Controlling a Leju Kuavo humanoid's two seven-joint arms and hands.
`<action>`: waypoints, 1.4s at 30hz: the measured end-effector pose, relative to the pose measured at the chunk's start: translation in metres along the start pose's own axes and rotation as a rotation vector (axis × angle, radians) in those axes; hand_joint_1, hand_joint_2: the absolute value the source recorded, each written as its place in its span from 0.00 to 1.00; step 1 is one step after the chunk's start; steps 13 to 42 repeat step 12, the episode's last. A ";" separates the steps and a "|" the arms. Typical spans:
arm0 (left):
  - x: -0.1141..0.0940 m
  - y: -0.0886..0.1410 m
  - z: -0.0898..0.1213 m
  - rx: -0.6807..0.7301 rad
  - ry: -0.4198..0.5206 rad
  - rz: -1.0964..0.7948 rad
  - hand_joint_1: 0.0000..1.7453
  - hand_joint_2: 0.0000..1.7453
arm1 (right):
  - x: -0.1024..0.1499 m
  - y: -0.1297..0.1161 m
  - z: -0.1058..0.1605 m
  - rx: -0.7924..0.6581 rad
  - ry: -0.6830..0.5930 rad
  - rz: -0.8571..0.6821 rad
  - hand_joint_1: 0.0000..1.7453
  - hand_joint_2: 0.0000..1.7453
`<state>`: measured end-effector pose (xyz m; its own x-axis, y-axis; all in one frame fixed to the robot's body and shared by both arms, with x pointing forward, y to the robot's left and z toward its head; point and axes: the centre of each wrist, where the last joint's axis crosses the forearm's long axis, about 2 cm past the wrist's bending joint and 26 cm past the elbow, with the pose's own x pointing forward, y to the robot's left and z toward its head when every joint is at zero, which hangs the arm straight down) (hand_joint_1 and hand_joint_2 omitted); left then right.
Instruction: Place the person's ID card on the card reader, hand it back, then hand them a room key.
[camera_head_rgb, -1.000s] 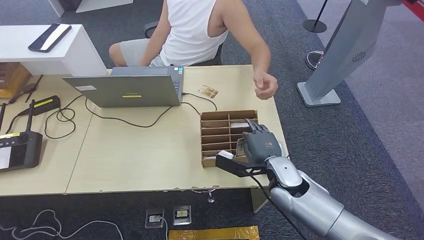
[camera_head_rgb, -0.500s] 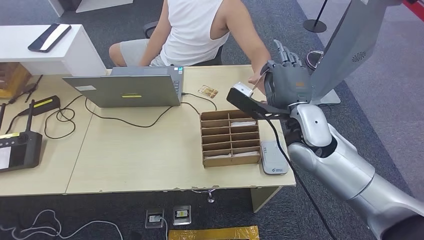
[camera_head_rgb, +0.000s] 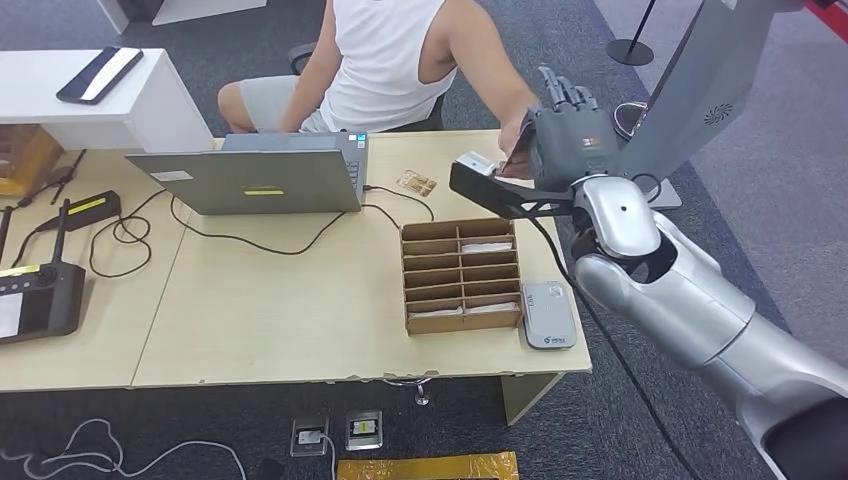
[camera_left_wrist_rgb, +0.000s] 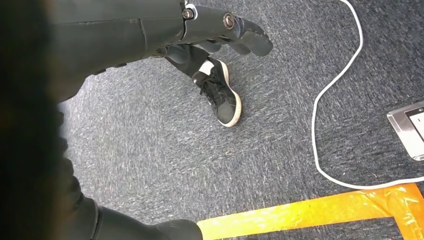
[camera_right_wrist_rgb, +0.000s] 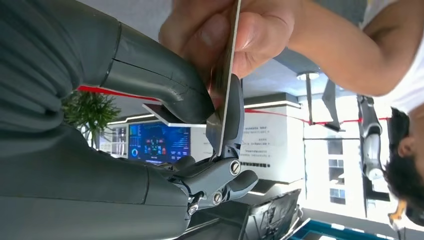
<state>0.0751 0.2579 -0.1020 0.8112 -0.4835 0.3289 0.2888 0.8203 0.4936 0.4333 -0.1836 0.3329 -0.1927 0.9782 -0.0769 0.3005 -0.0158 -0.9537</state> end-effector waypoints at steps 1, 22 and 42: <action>0.000 0.000 0.000 0.000 0.002 0.000 0.00 1.00 | 0.000 0.004 -0.001 0.016 0.003 0.016 1.00 1.00; 0.002 0.001 -0.001 0.000 0.022 0.000 0.00 1.00 | -0.002 0.031 0.000 0.097 0.030 0.084 0.00 1.00; 0.002 0.001 -0.001 0.000 0.022 0.000 0.00 1.00 | -0.002 0.031 0.000 0.097 0.030 0.084 0.00 1.00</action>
